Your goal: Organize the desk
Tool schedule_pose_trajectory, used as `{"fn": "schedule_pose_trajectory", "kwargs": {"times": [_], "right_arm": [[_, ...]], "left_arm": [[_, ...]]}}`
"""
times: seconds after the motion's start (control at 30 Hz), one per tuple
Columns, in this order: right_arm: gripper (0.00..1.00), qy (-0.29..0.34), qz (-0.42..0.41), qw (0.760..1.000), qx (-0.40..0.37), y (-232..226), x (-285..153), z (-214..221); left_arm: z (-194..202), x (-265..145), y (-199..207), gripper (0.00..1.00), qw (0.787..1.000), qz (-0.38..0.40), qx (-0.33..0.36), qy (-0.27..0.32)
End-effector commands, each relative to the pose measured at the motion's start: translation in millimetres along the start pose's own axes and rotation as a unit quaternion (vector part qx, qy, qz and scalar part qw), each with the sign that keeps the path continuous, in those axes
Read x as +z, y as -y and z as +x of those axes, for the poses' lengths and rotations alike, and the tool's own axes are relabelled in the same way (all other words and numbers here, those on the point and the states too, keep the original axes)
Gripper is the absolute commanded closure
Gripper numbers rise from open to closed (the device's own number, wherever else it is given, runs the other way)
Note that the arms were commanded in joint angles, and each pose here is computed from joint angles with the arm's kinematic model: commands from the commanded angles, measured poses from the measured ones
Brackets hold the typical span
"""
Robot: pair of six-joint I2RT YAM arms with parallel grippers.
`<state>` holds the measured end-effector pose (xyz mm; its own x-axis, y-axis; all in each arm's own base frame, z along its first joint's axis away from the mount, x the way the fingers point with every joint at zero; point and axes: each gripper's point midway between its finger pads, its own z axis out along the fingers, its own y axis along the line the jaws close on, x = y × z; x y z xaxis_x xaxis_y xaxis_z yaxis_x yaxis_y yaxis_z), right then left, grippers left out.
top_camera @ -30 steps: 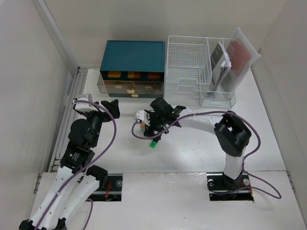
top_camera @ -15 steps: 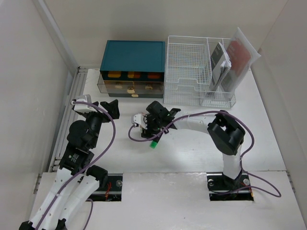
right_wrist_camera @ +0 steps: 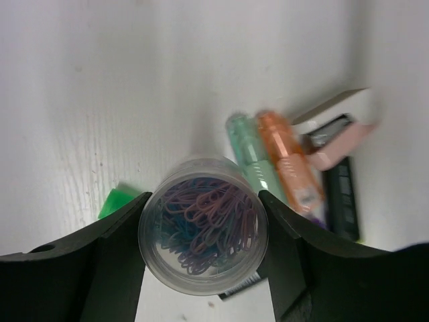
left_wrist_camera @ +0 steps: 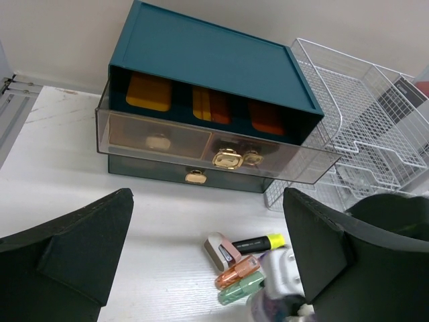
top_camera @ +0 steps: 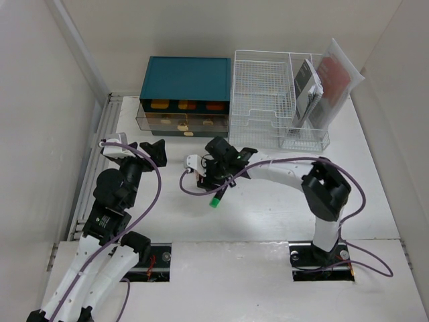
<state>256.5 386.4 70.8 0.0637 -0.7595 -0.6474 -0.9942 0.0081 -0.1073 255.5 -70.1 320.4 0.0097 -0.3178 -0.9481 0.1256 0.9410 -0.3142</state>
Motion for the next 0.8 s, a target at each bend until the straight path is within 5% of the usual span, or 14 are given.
{"fn": "schedule_pose_trajectory", "kwargs": {"times": [0.0, 0.27, 0.5, 0.77], "right_arm": [[0.72, 0.115, 0.088, 0.988, -0.051, 27.9, -88.2, -99.6], [0.72, 0.165, 0.218, 0.960, -0.065, 63.1, -164.9, -144.5], [0.80, 0.216, 0.397, 0.892, 0.003, 120.4, -218.6, -165.9], [0.84, 0.228, 0.507, 0.829, 0.063, 164.3, -239.9, -153.1]], "left_arm": [[-17.4, -2.7, 1.8, 0.08, 1.000, 0.003, -0.003, 0.030], [-17.4, -2.7, 1.8, 0.08, 1.000, 0.003, -0.003, 0.030], [-17.4, -2.7, 1.8, 0.08, 1.000, 0.003, -0.003, 0.030], [-17.4, -2.7, 1.8, 0.08, 1.000, 0.003, -0.003, 0.030]]}}
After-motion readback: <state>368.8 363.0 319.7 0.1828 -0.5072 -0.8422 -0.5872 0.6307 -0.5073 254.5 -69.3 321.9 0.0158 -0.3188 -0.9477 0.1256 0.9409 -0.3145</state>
